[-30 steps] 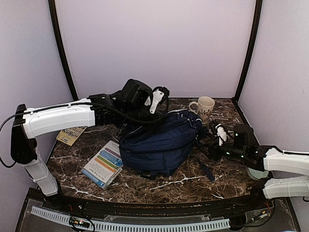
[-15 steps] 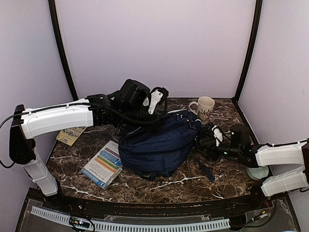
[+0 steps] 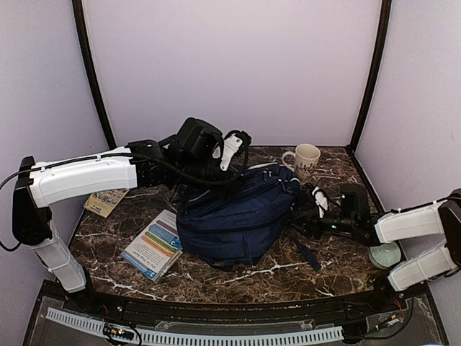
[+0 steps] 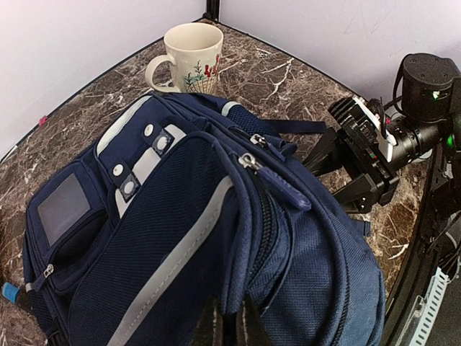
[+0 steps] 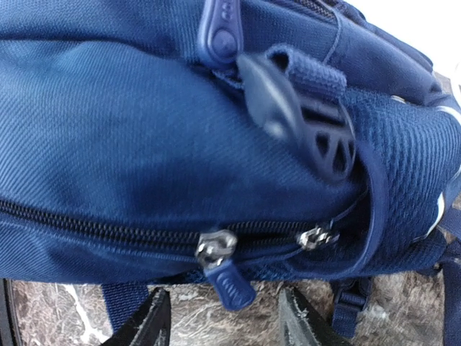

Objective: Pack the student bag
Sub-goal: Grab the largest pocket of the student bag, then unzip the largest pocket of the student bag.

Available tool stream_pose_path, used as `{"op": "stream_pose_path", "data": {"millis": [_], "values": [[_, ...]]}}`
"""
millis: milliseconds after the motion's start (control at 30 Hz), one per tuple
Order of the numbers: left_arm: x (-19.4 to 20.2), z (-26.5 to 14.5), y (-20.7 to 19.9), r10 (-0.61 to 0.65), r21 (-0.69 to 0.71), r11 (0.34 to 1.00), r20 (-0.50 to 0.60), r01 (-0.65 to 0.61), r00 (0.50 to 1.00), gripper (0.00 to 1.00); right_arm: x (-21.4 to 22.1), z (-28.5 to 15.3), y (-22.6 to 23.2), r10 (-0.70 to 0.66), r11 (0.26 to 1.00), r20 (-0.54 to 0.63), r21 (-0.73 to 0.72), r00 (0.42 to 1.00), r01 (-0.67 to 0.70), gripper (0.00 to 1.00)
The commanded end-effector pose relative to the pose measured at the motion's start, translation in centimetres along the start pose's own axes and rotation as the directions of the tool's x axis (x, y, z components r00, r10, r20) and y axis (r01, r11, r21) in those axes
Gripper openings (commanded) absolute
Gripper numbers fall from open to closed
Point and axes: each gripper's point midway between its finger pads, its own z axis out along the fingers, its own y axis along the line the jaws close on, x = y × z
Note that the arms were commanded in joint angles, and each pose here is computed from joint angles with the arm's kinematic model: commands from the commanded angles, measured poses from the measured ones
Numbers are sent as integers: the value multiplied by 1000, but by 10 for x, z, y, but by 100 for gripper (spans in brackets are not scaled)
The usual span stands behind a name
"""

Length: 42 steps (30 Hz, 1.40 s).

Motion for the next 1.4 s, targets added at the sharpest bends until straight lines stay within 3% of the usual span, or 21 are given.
{"op": "stream_pose_path", "data": {"millis": [0, 133, 467, 633, 1367], "values": [[-37, -36, 0, -34, 20, 999, 125, 31, 992, 0, -25, 3, -3, -45, 999, 63, -25, 997, 47, 48], [-34, -35, 0, -36, 19, 999, 112, 35, 993, 0, -26, 3, -4, -36, 998, 65, -44, 997, 39, 44], [-34, -29, 3, -31, -6, 999, 97, 31, 995, 0, -30, 3, 4, -40, 992, 46, -122, 998, 46, 20], [-35, -26, 4, -33, -7, 999, 103, 34, 994, 0, -31, 4, 2, -27, 992, 25, -119, 999, 30, 0], [-33, -11, 8, -63, -35, 997, 97, 67, 993, 0, -49, -30, 35, 144, 980, -3, -137, 990, -143, 0]]}}
